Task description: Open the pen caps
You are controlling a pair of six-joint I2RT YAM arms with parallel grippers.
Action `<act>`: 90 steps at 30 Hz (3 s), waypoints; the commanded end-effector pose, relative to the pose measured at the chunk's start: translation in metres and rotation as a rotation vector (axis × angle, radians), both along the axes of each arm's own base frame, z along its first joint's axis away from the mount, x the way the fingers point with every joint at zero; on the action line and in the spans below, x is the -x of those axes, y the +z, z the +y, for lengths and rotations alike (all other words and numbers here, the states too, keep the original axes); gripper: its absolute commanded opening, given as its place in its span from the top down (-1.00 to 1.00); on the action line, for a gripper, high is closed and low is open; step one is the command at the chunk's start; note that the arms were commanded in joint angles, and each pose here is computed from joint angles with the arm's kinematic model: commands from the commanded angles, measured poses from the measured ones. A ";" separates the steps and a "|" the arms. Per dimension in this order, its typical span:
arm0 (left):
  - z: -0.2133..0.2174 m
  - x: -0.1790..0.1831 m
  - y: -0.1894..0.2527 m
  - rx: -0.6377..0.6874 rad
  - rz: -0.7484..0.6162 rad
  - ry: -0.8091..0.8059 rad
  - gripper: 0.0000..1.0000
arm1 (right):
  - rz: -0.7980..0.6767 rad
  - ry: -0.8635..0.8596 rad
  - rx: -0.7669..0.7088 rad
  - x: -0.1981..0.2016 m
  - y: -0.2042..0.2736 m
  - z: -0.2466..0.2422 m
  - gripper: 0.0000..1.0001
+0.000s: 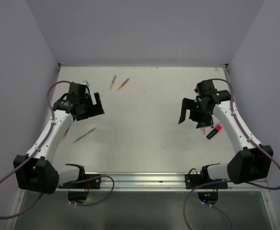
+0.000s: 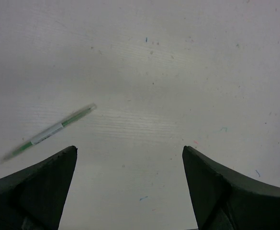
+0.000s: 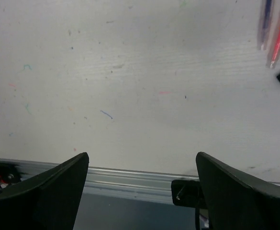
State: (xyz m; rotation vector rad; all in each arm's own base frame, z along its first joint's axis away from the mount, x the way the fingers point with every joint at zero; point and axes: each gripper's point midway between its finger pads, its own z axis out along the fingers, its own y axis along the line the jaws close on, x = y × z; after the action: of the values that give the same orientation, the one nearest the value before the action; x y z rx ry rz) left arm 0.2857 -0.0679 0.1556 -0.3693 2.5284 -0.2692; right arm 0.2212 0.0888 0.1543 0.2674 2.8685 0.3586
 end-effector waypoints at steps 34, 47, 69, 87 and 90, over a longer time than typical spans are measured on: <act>-0.033 -0.054 0.007 -0.049 -0.071 -0.225 -0.94 | 0.050 -0.141 0.231 -0.165 -0.129 -0.100 0.21; -0.030 -0.051 0.001 -0.065 -0.073 -0.234 -0.93 | 0.103 -0.046 0.257 -0.148 -0.147 -0.072 1.00; -0.186 -0.051 0.043 0.468 -0.275 -0.695 -0.61 | -0.181 0.094 -0.620 -0.193 0.047 0.207 1.00; -0.213 -0.044 0.028 0.586 -0.213 -0.757 -0.05 | -0.219 0.071 -0.654 -0.195 0.061 0.221 1.00; -0.217 -0.042 0.029 0.615 -0.201 -0.769 -0.06 | -0.224 0.078 -0.650 -0.195 0.061 0.224 1.00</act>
State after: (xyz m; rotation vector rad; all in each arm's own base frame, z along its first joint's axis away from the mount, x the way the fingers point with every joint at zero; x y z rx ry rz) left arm 0.3277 -0.2728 0.1709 0.3761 2.2800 -1.2277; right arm 0.4184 0.3055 0.1850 0.2468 2.5395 1.1991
